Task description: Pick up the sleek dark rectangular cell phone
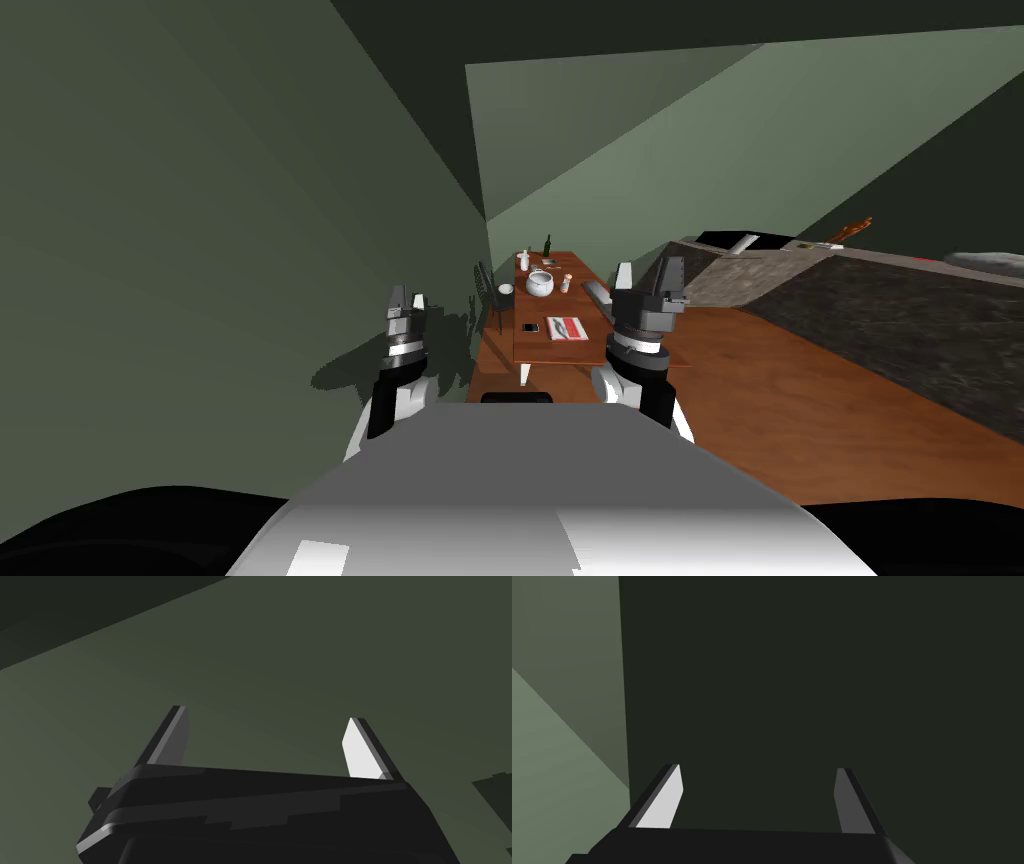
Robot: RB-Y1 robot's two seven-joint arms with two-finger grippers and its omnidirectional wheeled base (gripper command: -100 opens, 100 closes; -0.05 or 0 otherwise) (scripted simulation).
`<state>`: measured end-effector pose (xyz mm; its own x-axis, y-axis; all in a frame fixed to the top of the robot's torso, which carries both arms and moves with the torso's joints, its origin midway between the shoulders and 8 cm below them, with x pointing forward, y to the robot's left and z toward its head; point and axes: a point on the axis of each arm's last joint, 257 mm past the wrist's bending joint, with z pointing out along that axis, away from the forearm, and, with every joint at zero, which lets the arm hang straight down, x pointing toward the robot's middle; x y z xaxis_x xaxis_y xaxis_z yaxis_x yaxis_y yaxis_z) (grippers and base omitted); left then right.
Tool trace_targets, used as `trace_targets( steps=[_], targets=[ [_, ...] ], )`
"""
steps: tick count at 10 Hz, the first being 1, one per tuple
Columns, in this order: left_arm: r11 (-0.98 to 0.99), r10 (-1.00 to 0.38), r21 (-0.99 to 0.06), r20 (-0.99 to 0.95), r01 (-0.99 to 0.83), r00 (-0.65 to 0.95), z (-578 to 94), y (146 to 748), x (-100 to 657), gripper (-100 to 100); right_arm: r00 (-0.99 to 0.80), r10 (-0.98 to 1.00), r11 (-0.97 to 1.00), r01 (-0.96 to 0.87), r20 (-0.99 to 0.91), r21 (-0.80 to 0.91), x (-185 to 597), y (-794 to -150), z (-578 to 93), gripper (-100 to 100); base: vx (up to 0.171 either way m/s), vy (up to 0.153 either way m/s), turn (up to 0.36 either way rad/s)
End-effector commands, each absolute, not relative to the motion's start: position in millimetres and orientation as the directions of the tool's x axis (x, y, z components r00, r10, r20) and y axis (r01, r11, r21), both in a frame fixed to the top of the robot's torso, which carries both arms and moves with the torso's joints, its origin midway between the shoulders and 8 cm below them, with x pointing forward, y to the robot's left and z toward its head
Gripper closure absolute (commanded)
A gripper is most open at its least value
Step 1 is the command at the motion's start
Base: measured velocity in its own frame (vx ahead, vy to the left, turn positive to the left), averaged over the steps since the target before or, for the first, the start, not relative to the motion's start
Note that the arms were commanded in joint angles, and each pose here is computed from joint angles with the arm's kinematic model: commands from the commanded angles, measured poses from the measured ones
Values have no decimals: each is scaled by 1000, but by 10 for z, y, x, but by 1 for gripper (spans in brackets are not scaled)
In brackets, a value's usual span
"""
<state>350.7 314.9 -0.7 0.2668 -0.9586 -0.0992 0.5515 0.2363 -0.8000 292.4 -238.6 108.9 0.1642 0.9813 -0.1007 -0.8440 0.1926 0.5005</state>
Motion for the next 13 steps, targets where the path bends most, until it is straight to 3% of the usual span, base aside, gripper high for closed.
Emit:
trace_targets(
  steps=[1,5,13],
  targets=[
    [236,-959,-800,-99,552,267,-7,3149,3507,0,139,983,182,-850,-124,495,2937,-2313,1059,-100,-17,5,139],
    [236,-959,-800,-99,552,267,-7,3148,3507,0,61,980,147,-867,-192,476,2992,-2083,952,-100,-35,16,176],
    [236,-959,-800,-99,552,267,-7,3148,3507,0,-130,913,77,-875,-386,478,3242,-1428,387,-100,-32,36,329]
  ],
)
